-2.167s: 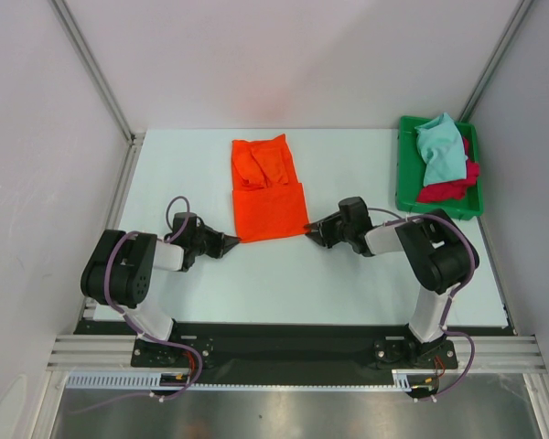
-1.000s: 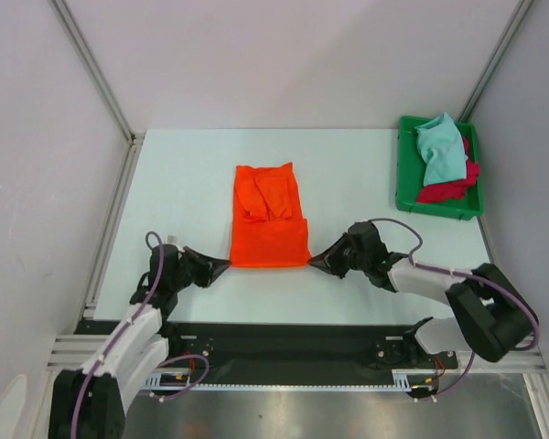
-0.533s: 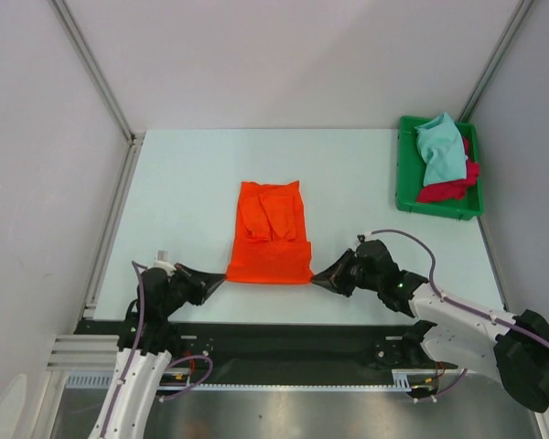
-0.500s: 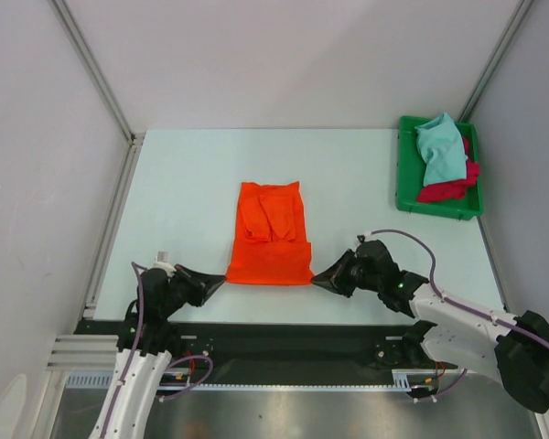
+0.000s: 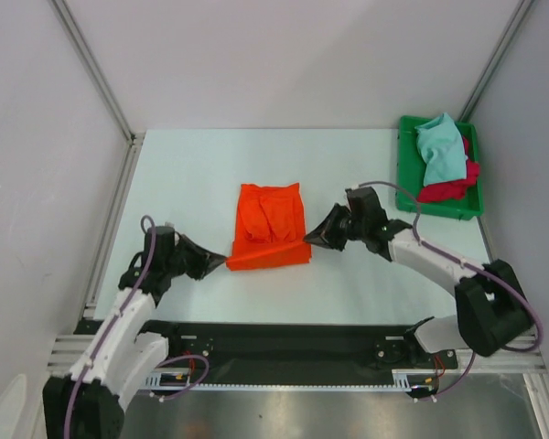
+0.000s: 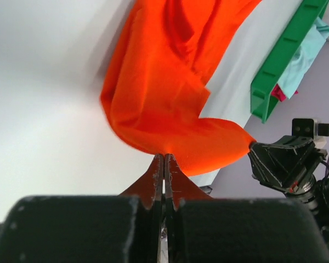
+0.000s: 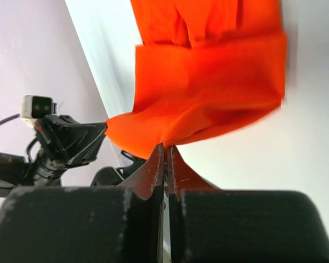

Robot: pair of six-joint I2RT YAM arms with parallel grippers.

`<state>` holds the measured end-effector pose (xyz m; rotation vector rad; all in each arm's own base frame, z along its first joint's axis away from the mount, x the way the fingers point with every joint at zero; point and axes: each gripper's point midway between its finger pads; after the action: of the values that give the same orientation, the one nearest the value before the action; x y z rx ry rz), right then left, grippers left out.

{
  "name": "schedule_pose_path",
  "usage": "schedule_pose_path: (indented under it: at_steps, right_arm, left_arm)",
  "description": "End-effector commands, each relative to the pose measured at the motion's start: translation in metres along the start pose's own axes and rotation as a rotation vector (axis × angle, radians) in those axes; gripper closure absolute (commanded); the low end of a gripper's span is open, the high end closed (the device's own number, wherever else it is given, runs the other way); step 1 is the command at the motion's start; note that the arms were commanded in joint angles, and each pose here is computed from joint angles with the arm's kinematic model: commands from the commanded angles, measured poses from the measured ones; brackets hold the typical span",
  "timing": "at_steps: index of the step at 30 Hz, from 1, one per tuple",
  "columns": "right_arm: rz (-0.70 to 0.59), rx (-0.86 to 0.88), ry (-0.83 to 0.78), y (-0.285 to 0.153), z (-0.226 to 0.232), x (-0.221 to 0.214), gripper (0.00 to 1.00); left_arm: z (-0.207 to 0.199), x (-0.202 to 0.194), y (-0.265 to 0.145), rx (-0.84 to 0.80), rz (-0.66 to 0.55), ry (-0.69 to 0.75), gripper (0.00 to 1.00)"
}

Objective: Fold and stack the t-shirts
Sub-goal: Fold the tshirt

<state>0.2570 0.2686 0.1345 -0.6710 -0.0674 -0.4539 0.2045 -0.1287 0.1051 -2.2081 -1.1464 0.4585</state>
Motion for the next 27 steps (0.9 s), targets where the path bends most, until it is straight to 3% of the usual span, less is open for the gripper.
schedule_pose_path:
  at_steps: [1, 8, 18, 27]
  right_arm:
    - [0.054, 0.043, -0.078, 0.012, 0.017, 0.029, 1.0]
    - [0.073, 0.08, -0.088, 0.037, 0.033, 0.092, 1.0]
    - [0.116, 0.14, -0.051, 0.07, 0.03, 0.155, 1.0]
    - [0.149, 0.154, -0.02, 0.093, 0.015, 0.178, 0.99]
  left_arm:
    - [-0.065, 0.03, 0.007, -0.129, -0.074, 0.136, 1.0]
    - [-0.129, 0.062, 0.042, -0.157, -0.05, 0.188, 1.0]
    - [-0.153, 0.106, 0.103, -0.117, 0.019, 0.177, 0.99]
    - [-0.162, 0.125, 0.142, -0.104, 0.077, 0.192, 1.0]
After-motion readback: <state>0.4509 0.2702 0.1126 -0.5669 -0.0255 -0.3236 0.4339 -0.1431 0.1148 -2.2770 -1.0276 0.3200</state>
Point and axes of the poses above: each gripper's point midway between its finger pads, its own y axis out along the fingers, its own z axis along the line the jaws close on, x = y × z, and after that the axes turned 6 degrees about -y, right-handed
